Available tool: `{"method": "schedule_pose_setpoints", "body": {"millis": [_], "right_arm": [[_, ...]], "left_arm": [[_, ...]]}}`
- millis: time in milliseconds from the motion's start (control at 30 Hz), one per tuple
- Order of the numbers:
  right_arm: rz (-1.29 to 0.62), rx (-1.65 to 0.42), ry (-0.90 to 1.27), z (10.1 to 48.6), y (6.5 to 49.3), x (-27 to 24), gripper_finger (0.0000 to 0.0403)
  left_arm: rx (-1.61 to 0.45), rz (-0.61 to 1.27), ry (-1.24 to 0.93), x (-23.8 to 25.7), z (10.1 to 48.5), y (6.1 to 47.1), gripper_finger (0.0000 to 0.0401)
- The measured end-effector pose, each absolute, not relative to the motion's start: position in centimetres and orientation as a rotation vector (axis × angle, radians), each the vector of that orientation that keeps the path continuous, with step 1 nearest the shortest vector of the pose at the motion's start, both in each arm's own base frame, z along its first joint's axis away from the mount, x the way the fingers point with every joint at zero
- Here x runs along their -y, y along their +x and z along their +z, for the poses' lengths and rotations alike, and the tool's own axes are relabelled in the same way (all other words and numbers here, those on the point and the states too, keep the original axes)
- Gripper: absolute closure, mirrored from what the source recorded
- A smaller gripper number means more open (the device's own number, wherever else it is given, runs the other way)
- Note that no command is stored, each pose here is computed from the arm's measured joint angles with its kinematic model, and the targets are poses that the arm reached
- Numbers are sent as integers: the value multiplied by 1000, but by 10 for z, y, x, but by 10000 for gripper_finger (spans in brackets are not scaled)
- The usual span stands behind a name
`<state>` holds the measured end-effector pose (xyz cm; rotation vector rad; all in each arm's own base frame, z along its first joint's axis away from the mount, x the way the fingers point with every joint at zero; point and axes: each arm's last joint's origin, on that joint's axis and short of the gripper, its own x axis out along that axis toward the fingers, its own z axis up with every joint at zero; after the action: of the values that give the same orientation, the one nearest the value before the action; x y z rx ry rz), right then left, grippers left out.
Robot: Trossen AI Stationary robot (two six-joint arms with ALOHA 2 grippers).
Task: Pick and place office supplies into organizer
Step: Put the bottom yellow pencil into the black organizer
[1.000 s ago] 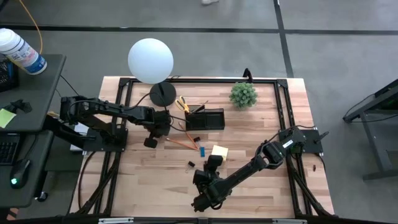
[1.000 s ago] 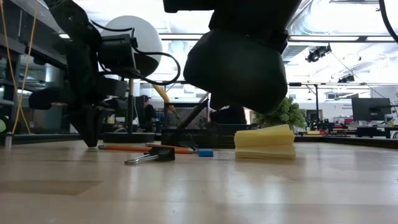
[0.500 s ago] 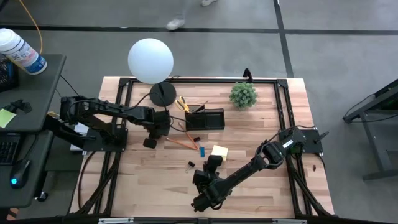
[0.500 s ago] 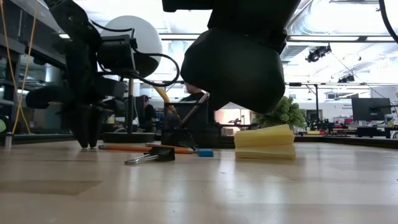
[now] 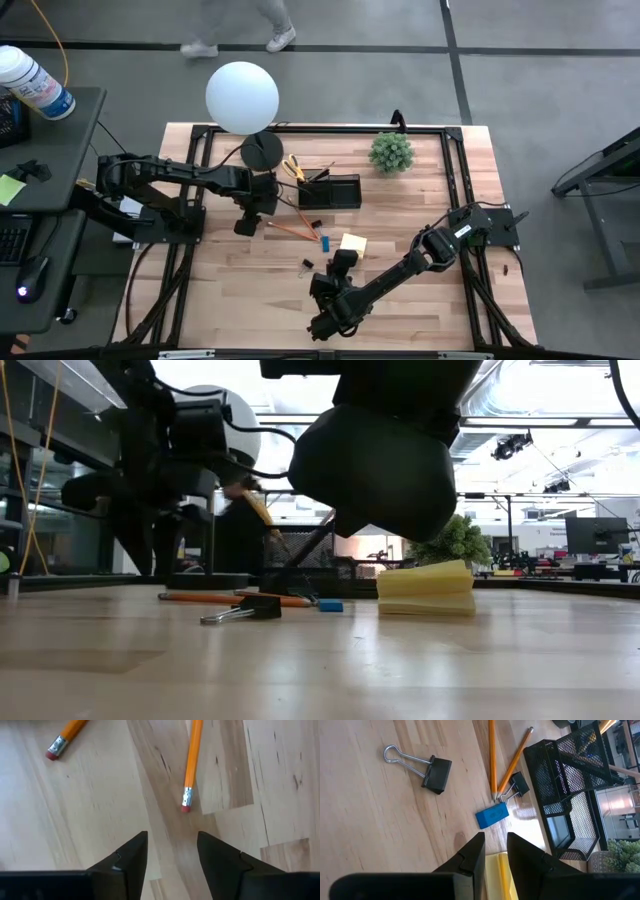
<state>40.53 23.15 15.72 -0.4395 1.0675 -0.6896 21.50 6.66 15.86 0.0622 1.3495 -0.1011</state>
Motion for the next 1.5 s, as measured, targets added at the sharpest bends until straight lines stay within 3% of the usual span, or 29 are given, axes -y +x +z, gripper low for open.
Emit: {"method": "schedule_pose_setpoints", "body": {"millis": [300, 767, 1500], "right_arm": [[-689, -1064, -436, 157, 406, -232, 325], [-688, -1054, -430, 157, 407, -232, 325], [-687, -1049, -424, 157, 407, -233, 325]], "left_arm": [[-1375, -153, 127, -51, 154, 222, 269], [-1460, -120, 191, -47, 135, 230, 266], [-1437, -120, 199, -50, 151, 243, 265]]}}
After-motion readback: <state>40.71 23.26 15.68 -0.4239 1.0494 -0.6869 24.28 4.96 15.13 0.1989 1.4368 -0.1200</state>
